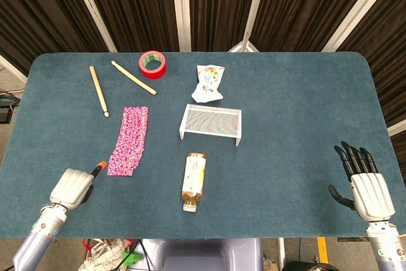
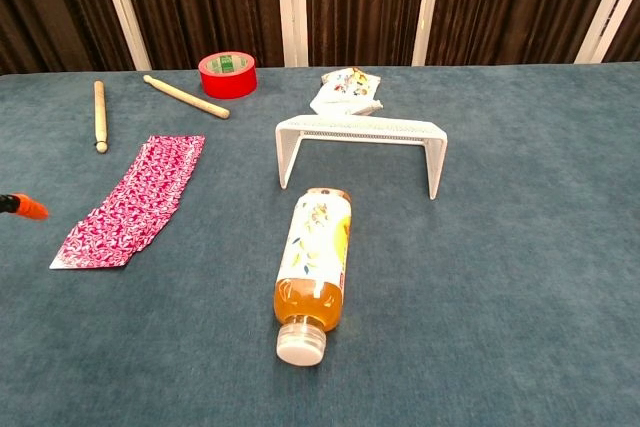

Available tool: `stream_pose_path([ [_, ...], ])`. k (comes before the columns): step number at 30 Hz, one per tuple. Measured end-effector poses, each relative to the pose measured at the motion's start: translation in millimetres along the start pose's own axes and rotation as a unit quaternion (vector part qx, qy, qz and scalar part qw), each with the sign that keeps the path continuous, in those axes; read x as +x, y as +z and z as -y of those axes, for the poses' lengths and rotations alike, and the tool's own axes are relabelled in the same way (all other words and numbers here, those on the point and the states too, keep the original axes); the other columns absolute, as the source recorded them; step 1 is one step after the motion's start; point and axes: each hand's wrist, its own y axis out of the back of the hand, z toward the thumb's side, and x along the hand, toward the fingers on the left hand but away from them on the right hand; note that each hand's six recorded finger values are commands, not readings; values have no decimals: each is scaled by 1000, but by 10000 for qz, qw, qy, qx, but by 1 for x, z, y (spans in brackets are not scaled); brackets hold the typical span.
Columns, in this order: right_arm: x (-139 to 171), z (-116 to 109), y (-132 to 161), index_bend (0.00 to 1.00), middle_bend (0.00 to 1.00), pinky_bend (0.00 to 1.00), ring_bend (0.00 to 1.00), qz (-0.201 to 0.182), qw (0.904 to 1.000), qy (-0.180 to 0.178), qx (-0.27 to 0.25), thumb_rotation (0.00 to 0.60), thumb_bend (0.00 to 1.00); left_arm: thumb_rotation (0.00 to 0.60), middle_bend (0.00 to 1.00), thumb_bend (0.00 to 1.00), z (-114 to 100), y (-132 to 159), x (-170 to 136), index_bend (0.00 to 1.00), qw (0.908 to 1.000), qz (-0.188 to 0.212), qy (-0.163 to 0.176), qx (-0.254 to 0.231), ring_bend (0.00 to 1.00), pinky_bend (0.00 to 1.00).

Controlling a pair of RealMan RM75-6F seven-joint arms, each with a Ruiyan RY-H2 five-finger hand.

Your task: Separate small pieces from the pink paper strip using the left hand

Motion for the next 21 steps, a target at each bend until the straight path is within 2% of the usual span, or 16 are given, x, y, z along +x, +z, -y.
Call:
stream_pose_path([
  [21, 0, -3, -3, 0, 39, 67, 88, 12, 10000, -45, -64, 600, 311, 600, 872, 746, 13, 32, 43, 157, 9978, 41, -601, 270, 720, 622],
])
